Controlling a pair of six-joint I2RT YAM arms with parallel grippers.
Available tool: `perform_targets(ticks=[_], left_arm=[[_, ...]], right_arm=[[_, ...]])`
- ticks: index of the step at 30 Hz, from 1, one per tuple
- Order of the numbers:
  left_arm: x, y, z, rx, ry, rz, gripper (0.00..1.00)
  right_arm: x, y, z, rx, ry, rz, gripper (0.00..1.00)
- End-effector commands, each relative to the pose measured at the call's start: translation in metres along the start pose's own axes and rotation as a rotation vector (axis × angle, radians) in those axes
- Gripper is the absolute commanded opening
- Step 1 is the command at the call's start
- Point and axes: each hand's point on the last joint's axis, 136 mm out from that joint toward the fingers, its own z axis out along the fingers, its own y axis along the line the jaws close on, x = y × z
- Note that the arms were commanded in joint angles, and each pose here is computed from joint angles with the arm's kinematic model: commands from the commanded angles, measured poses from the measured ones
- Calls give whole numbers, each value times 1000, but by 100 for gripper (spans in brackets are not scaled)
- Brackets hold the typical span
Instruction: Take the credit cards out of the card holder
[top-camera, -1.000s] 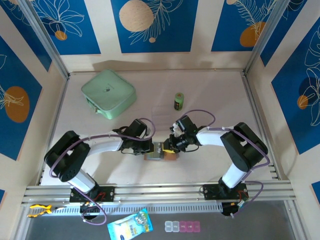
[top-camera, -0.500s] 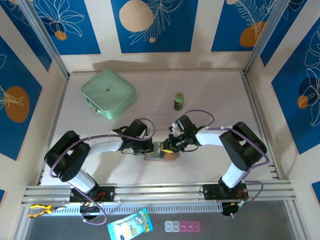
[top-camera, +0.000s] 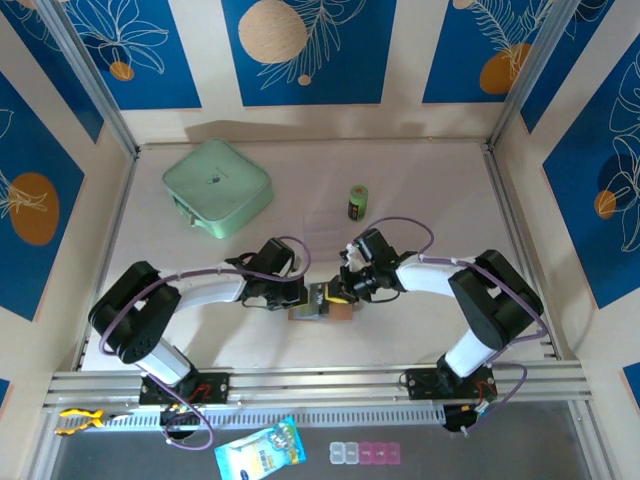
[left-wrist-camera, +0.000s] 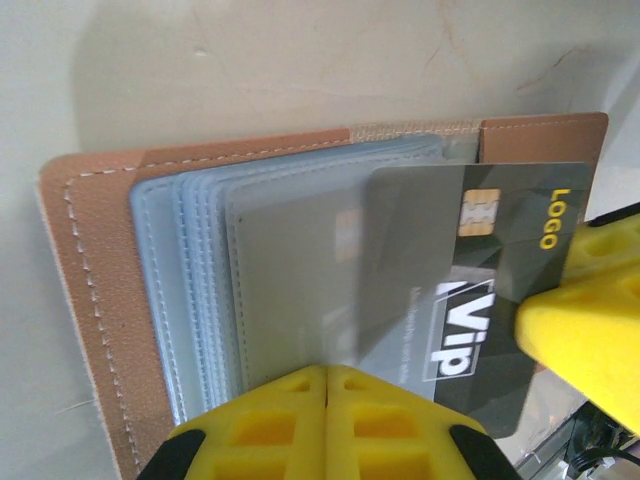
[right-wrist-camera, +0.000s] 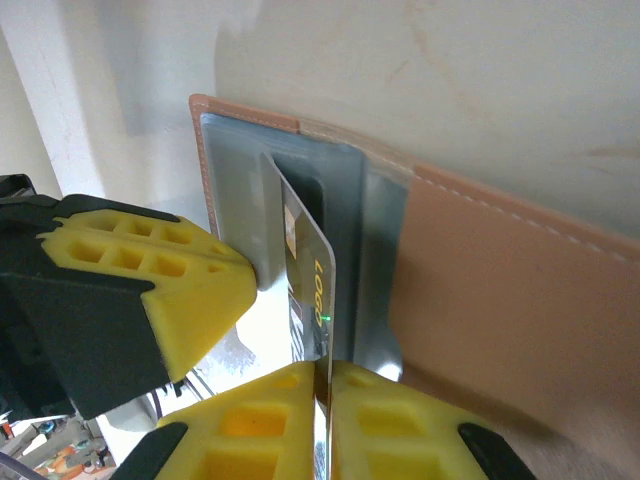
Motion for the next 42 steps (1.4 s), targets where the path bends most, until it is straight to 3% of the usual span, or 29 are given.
perform_targets(ticks=[1, 21, 28, 42], left_arm=[[12, 21, 4, -81, 31, -13, 3], [10, 17, 1, -68, 20, -10, 4], [10, 17, 2, -65, 21, -11, 4], [11, 16, 3, -60, 23, -13, 4]], right_arm=[[11, -15, -9, 61, 18, 23, 11], [11, -2, -20, 159, 11, -26, 11], [8, 9, -18, 185, 1, -38, 17], [7, 5, -14, 196, -4, -10, 15]])
